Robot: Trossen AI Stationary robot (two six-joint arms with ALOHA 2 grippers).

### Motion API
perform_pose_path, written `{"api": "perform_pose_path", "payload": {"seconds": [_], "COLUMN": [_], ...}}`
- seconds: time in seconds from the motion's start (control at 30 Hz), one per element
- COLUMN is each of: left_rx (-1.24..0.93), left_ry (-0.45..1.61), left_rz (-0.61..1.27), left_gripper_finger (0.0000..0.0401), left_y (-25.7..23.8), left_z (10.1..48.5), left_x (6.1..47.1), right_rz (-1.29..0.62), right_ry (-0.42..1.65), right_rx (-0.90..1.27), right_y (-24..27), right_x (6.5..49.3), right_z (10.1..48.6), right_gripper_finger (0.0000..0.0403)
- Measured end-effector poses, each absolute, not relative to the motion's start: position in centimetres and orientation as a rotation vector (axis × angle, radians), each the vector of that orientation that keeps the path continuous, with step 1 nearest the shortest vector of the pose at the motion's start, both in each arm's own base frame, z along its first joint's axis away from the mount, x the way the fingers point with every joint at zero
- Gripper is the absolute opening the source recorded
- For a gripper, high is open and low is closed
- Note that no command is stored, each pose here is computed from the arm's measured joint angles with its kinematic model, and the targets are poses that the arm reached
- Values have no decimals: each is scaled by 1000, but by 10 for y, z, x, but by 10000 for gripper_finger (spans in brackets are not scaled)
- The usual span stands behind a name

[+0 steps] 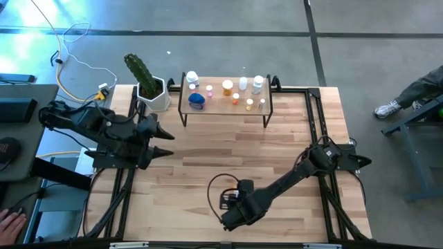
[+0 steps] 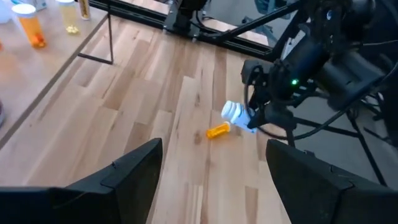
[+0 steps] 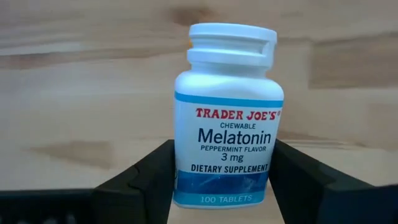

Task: Pick and place medicine bottles onto shelf by color
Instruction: Put the white large pill bottle on the shelf

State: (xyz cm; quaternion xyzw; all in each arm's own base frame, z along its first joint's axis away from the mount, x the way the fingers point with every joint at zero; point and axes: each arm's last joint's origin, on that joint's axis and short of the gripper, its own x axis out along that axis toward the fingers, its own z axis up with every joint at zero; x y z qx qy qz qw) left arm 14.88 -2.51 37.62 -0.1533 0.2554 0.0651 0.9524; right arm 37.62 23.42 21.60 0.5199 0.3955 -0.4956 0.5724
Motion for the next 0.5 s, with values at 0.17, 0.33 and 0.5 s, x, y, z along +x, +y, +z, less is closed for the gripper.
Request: {"api": "perform_pose_path", "payload": {"seconds": [0.17,0.33,0.5], "left_rx": [-309,-311,-381], "left_ry": [542,554,569], "left_rz": [59,15,-28], "left_gripper_finger": [278,278,278], "left_y": [-23,-22,-23], "left_z": [376,376,376], "left_x": [150,150,150], "right_rz": [-1026,-914,-833], "right_ry": [814,705,650], "right_rx": [1150,1048,942], "right_y": [234,228,217], "right_x": [386,395,403], "right_z": [244,272,295], "right_gripper_finger": [206,206,206]}}
